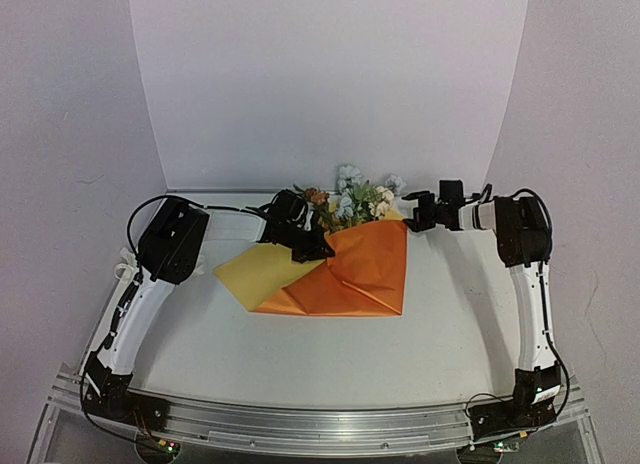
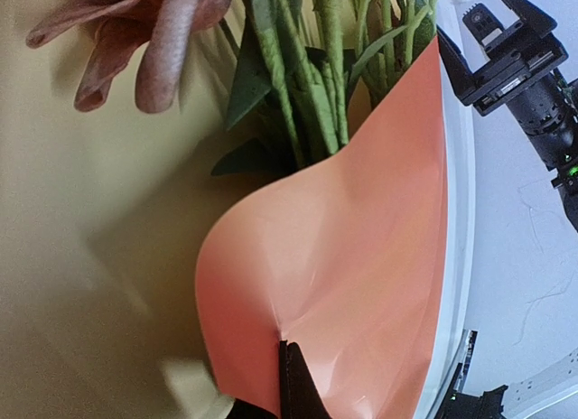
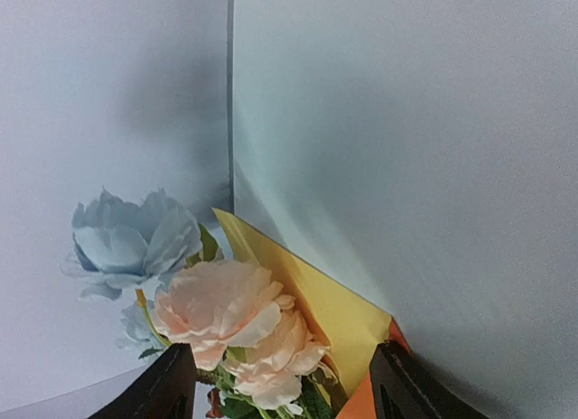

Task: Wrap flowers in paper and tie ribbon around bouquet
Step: Press the fold line of the 2/3-folded wrapping paper.

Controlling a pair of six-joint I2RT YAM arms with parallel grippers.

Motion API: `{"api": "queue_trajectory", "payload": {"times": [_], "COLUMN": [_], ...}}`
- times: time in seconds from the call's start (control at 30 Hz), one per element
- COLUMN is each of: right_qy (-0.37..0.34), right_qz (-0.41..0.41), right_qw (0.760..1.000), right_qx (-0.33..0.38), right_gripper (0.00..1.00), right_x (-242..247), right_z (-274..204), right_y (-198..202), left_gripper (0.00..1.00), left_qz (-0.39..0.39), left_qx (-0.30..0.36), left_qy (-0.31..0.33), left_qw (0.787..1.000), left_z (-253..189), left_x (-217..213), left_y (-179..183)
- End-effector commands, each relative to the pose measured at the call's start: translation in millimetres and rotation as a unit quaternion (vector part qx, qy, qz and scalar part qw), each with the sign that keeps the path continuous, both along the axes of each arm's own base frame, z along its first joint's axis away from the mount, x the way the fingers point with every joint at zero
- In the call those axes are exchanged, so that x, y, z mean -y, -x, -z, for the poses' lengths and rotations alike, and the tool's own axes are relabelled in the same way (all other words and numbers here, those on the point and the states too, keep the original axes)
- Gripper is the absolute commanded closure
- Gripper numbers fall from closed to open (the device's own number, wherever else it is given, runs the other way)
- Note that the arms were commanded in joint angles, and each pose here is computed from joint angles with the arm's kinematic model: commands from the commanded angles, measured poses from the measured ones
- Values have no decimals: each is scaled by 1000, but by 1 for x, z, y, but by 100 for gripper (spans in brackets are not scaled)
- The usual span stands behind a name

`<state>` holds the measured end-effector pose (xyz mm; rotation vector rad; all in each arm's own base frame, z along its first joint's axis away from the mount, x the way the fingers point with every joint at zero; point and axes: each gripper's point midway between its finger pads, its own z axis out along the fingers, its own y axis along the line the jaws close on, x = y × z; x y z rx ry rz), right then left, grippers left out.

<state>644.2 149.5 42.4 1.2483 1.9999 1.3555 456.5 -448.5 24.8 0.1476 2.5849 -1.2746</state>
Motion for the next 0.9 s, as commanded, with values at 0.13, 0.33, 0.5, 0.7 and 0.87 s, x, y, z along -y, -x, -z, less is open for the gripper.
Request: {"api": "queue_trajectory", "payload": {"times": [0.13,0.33,0.5,0.7,0.87], "right_qy": [68,99,115,109,103], "right_qz": [-64,-147,-223,-282,-306], "right_qw": [994,980,966,951,943], "right_qx": [63,90,71,72,75], "right_gripper": [25,34,41,53,58], "right_x": [-4,-51,-102,-139,-157], "right_z": [-90,-116,-80,-48,-35], "right_y": [27,117,191,241,264], "left_gripper": [100,100,100,100,100], "left_qz": [2,-1,-3,-5,-7], "left_qx": [17,23,35,43,42], "left_qy": [12,18,19,16,15], "left_qw": [1000,1000,999,999,999], "left_z": [-16,-25,-38,-45,-45], "left_x": [2,3,0,-3,-3], "left_y": [-8,-9,-9,-8,-8]}}
